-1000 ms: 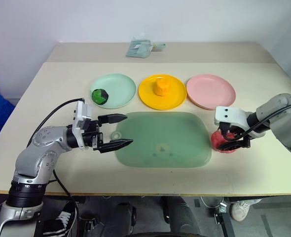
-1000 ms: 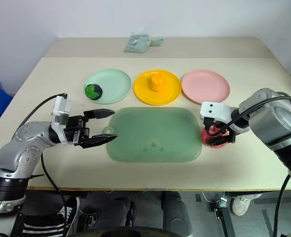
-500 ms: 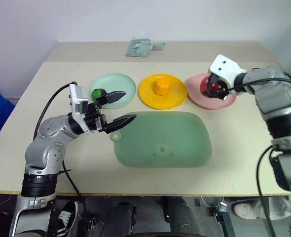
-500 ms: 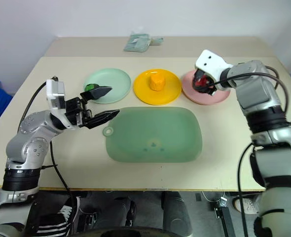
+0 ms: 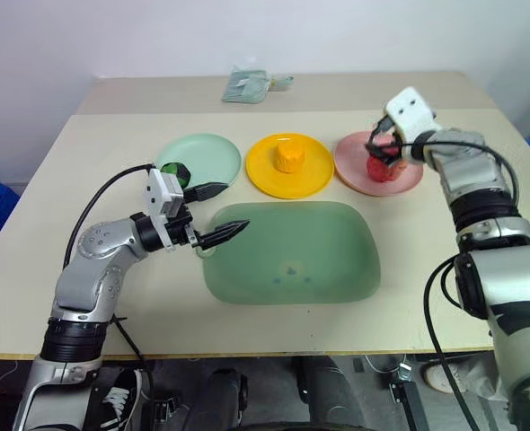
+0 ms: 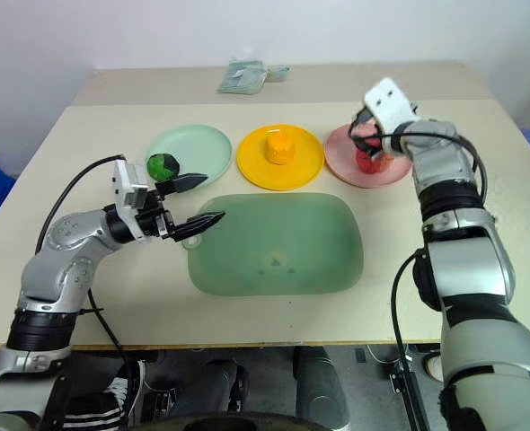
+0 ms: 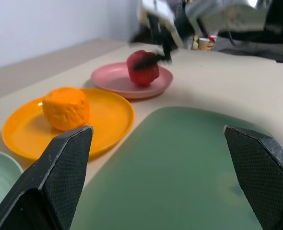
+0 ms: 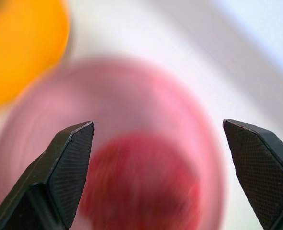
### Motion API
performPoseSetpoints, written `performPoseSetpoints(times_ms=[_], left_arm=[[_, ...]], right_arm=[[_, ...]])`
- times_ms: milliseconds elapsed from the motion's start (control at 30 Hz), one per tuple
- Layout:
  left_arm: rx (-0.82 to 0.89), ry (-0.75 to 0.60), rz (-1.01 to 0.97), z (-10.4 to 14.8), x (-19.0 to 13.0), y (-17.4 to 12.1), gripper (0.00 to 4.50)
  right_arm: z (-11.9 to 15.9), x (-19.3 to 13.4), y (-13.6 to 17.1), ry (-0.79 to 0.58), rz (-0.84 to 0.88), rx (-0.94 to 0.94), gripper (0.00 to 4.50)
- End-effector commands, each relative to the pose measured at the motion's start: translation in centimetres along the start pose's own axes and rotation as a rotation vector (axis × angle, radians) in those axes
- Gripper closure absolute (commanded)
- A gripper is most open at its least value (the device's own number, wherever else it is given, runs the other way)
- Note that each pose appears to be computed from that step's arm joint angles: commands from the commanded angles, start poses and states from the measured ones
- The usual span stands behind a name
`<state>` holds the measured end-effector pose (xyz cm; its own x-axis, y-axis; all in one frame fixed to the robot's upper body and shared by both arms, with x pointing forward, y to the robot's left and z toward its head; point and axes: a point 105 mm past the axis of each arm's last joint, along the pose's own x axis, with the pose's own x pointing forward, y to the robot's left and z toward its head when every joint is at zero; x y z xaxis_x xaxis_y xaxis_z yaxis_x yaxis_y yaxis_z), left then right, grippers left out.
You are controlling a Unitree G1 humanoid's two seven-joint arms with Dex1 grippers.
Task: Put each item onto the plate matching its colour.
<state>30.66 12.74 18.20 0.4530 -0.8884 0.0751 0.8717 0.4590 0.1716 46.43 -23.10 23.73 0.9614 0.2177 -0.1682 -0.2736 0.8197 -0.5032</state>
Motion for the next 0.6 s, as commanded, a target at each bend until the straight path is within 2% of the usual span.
performPoseSetpoints(times_ms=[33, 133, 300, 400, 433, 600], left_arm=[[0.052, -0.071, -0.012, 2.3, -0.6, -0.3, 0.0], [0.054, -0.086, -0.008, 3.0, -1.4, -0.5, 0.0], [-0.011, -0.044, -0.059, 2.2, -2.8, -1.3, 0.0], [-0.062, -0.013, -0.132, 1.5, -3.6, -1.5, 0.0], [-0.069, -0.009, -0.147, 1.3, -3.3, -1.6, 0.0], [-0.092, -0.009, -0.228, 0.6, -2.9, -1.7, 0.0]], right_arm=[[8.1, -2.2, -1.4, -0.361, 0.076, 0.188, 0.04], [10.5, -3.8, 1.1, -0.512, 0.28, 0.25, 0.04], [10.2, -7.3, 5.3, -0.582, 0.498, 0.171, 0.04], [8.4, -10.9, 8.8, -0.583, 0.649, 0.089, 0.04], [7.7, -11.6, 9.1, -0.578, 0.669, 0.074, 0.04], [3.6, -16.6, 13.3, -0.418, 0.85, 0.031, 0.04]])
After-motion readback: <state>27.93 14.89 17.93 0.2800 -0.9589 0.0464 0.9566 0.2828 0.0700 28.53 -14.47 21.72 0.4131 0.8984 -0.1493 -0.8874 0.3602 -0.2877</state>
